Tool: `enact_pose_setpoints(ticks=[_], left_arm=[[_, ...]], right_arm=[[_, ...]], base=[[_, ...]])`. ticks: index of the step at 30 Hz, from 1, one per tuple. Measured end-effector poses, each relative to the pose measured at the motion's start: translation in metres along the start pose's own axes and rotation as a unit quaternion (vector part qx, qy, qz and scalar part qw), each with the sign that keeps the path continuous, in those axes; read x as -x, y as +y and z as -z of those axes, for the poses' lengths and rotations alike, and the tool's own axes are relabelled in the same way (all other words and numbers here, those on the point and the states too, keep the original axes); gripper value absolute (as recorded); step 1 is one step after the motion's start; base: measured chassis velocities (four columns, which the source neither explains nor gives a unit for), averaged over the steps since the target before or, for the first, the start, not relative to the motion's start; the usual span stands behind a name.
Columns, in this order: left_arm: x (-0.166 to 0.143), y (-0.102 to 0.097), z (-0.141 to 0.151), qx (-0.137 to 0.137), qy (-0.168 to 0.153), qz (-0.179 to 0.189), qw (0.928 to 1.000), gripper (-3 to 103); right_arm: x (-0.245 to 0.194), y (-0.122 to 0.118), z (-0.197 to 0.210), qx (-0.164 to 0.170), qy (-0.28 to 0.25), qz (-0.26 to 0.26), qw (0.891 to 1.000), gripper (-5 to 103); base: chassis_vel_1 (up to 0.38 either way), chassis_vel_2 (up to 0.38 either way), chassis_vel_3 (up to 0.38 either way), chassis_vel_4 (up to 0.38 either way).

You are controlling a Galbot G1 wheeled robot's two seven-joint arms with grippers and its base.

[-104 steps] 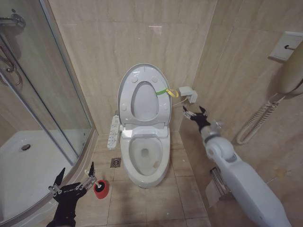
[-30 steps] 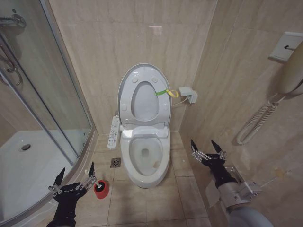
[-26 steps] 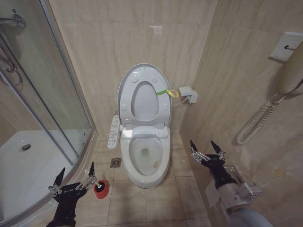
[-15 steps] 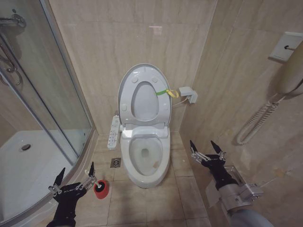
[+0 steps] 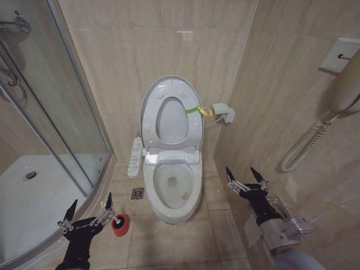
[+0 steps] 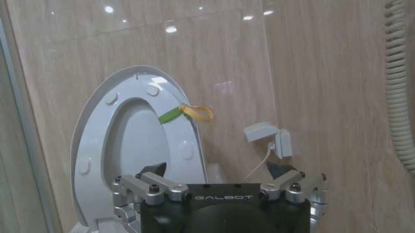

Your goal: Open the toilet lid, clean the toilet bowl with a toilet brush, close the toilet lid, and flush.

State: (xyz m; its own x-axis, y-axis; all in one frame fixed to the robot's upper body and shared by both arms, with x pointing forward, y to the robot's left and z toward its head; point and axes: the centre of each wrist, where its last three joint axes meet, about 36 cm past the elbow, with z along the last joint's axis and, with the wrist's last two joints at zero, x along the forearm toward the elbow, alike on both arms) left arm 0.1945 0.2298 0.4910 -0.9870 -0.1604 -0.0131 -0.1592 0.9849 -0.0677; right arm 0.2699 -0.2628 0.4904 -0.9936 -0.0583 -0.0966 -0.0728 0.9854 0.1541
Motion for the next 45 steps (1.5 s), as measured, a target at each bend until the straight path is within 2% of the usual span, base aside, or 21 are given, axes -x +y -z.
enact_pose_setpoints(ticks=[45], left_arm=[[0.0,0.0,0.0,0.0,0.0,0.0,1.0,100]], right_arm=[[0.0002,-0.0002,-0.0004,0.0,0.0,-0.001,1.0,100]], base=[[0.0,0.0,0.0,0.0]])
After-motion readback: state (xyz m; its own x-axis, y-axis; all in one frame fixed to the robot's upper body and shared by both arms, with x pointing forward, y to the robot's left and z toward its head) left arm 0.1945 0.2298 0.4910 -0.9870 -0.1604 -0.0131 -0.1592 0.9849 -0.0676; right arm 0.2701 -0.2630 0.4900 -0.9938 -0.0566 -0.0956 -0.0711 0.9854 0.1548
